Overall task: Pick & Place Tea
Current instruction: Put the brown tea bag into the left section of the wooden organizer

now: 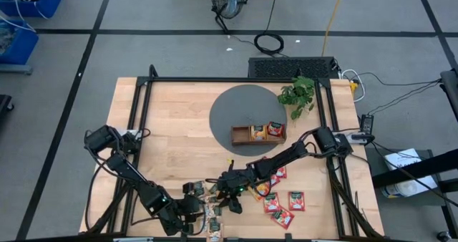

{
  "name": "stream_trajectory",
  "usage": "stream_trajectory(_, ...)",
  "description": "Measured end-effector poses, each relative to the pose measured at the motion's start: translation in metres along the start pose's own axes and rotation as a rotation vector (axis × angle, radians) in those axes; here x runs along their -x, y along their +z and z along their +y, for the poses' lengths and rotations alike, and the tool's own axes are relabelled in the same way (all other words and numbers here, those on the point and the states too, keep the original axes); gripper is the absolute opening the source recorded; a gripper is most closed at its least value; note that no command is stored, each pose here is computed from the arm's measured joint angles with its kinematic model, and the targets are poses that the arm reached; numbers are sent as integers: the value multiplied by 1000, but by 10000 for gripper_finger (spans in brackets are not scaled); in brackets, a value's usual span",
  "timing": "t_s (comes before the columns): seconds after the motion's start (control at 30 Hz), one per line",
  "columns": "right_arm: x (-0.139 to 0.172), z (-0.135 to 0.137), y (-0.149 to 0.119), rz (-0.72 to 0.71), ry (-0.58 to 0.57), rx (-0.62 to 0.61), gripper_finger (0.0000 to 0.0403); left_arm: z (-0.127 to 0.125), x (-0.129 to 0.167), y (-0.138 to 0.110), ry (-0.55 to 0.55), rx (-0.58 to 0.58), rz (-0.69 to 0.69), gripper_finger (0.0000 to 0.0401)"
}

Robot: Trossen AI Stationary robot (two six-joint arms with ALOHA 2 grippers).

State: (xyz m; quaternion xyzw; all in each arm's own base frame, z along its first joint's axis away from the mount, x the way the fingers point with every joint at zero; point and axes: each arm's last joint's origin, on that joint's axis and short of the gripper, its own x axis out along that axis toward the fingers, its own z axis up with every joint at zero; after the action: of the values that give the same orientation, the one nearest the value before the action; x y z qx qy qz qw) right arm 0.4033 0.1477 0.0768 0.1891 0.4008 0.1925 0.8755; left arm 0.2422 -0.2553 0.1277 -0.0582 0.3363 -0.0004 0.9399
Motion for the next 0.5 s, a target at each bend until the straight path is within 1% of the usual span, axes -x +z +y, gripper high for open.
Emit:
stream_trajectory(0.17,13,6,11,-20,6,34,155,-14,5,15,-45,-56,-4,172)
stream_trajectory(0.3,25,14,16,-4,-6,24,155,-25,9,22,-149,-53,35,172)
stream_trajectory(0.37,25,19,14,14,-7,3,155,-26,8,22,-167,-41,51,172)
stream_trajectory(0.5,18,31,5,30,20,-19,155,-26,-4,14,-201,-23,103,172)
